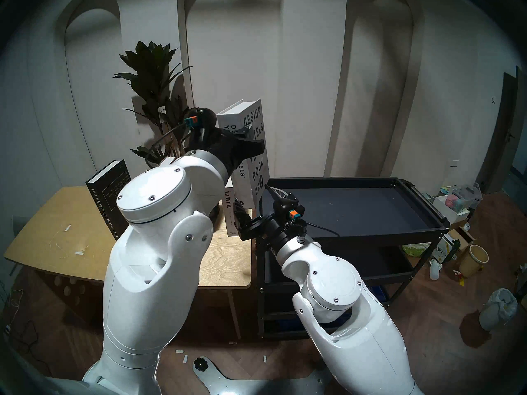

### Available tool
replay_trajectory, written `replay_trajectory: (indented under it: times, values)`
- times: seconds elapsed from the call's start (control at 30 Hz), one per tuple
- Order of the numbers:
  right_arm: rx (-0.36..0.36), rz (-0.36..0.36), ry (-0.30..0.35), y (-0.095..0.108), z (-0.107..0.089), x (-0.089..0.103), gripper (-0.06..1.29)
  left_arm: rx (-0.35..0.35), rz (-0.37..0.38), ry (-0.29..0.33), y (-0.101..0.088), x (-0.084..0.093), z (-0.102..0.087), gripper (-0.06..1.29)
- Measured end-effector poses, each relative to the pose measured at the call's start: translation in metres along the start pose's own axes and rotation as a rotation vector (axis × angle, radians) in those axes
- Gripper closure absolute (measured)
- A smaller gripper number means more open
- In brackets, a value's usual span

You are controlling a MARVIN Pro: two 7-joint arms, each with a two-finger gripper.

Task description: Move the books from the display table onto the shelf, standing them upright with spines facing out and tallest at one end

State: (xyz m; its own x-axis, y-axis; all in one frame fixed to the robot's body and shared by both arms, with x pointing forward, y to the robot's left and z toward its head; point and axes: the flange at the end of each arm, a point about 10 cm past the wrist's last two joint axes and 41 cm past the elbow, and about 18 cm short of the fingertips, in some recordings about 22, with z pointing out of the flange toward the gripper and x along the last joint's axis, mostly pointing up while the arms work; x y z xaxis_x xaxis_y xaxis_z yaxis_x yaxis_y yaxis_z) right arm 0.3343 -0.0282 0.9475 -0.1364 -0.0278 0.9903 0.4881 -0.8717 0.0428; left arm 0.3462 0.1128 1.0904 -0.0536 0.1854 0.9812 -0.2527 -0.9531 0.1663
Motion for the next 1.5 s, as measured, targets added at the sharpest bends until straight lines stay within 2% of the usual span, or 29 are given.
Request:
replay_trajectory:
  times: [0.17, 0.37, 0.9, 1.5]
  values:
    - [0.009, -0.022, 0.012, 0.001, 0.008, 0.000, 0.01, -0.008, -0.024, -0.044, 0.005, -0.008, -0.005, 0.72]
    - [0.008, -0.039, 0.033, 0.003, 0.011, 0.005, 0.01, -0.007, -0.040, -0.067, 0.006, -0.012, -0.006, 0.72]
    - [0.001, -0.064, 0.044, 0.005, 0.019, 0.006, 0.00, -0.014, -0.084, -0.065, 0.005, -0.012, -0.008, 0.72]
    - [-0.001, -0.053, 0.069, 0.006, 0.032, 0.014, 0.00, -0.018, -0.150, -0.057, 0.003, -0.007, -0.017, 0.72]
